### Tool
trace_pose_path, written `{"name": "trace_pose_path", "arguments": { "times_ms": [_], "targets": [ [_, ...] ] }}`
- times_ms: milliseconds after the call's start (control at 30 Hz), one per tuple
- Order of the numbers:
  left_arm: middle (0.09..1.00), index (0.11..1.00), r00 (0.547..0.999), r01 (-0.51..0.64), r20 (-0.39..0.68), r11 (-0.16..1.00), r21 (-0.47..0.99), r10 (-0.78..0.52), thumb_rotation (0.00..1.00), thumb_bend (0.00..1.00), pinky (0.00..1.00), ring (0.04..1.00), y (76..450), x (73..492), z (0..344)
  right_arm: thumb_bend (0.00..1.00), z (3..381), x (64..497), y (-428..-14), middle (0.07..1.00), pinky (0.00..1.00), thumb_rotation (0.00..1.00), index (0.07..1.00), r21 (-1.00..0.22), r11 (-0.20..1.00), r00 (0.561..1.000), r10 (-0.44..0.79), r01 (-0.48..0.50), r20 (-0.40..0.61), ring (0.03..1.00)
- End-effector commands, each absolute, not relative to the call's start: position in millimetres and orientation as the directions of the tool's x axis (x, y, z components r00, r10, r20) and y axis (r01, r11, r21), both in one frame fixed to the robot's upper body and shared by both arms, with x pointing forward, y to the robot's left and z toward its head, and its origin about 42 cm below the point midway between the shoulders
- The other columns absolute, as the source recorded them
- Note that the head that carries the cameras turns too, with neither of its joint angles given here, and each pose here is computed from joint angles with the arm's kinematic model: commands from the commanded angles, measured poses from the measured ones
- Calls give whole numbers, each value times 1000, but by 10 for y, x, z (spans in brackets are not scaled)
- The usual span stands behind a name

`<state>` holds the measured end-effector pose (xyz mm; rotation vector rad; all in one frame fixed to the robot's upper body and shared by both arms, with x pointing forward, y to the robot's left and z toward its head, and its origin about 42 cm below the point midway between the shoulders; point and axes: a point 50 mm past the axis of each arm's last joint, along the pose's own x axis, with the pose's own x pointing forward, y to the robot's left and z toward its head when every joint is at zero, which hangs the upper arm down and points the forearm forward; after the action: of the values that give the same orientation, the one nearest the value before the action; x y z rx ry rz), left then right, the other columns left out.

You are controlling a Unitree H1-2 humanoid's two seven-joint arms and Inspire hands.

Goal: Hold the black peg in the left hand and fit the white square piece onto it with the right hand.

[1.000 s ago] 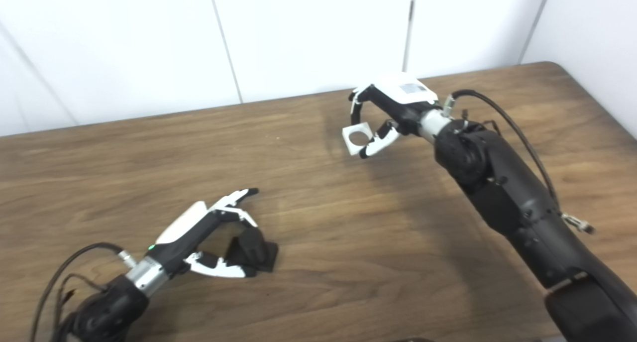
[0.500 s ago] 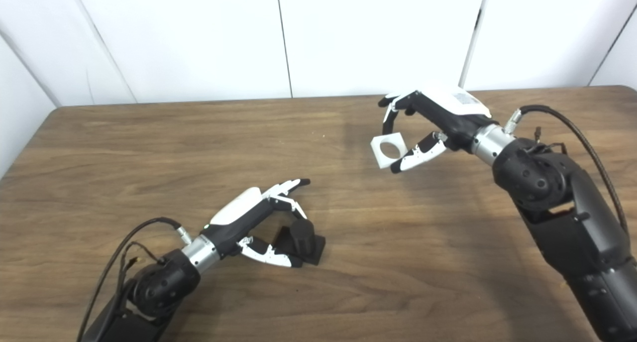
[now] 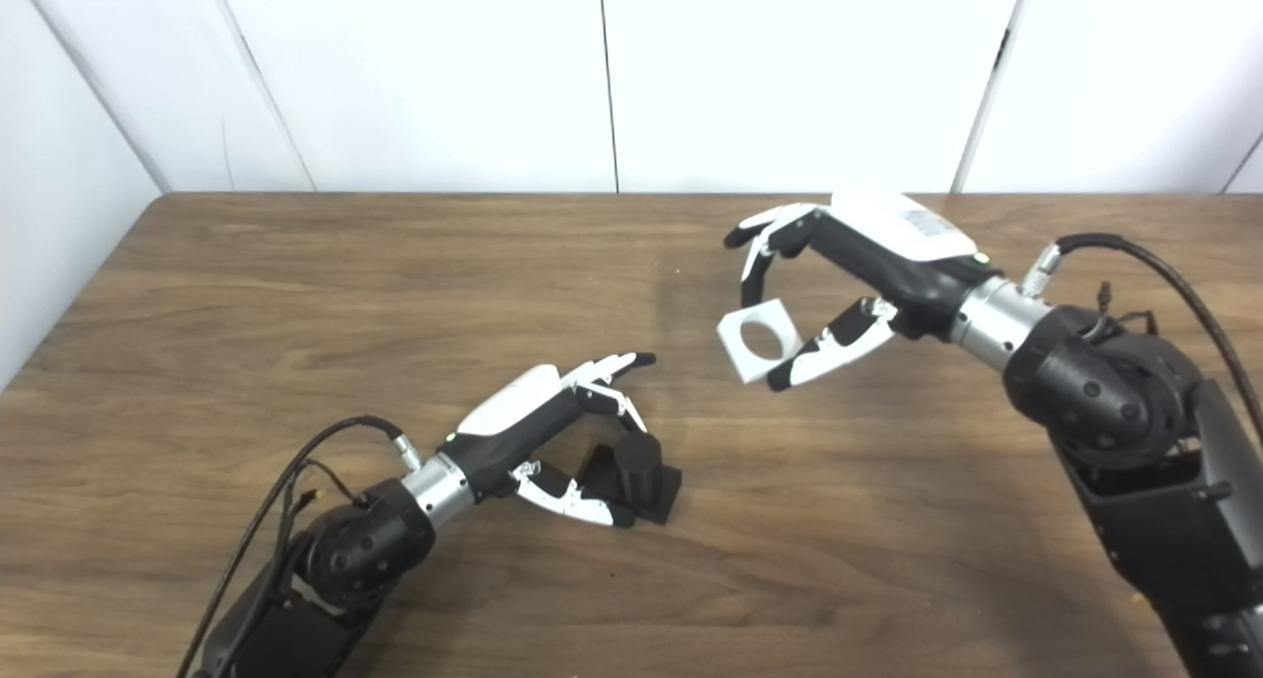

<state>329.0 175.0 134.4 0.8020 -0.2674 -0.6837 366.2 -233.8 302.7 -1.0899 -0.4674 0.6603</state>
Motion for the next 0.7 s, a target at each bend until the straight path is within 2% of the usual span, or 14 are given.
{"name": "trace_pose_path", "arguments": {
  "times_ms": [0,667],
  "targets": [
    [1000,491,755,485,-119,426,764,-645,80,520,1000,1000,1762,3292,1228,516,3209,3610,-2262,800,694,129,481,-930,304,678,730,-207,87,837],
    [1000,491,752,491,-119,432,756,-648,79,520,1000,1000,1718,3280,1249,514,2810,3636,-2025,801,684,134,479,-909,276,644,765,-312,12,825]
  ]
}}
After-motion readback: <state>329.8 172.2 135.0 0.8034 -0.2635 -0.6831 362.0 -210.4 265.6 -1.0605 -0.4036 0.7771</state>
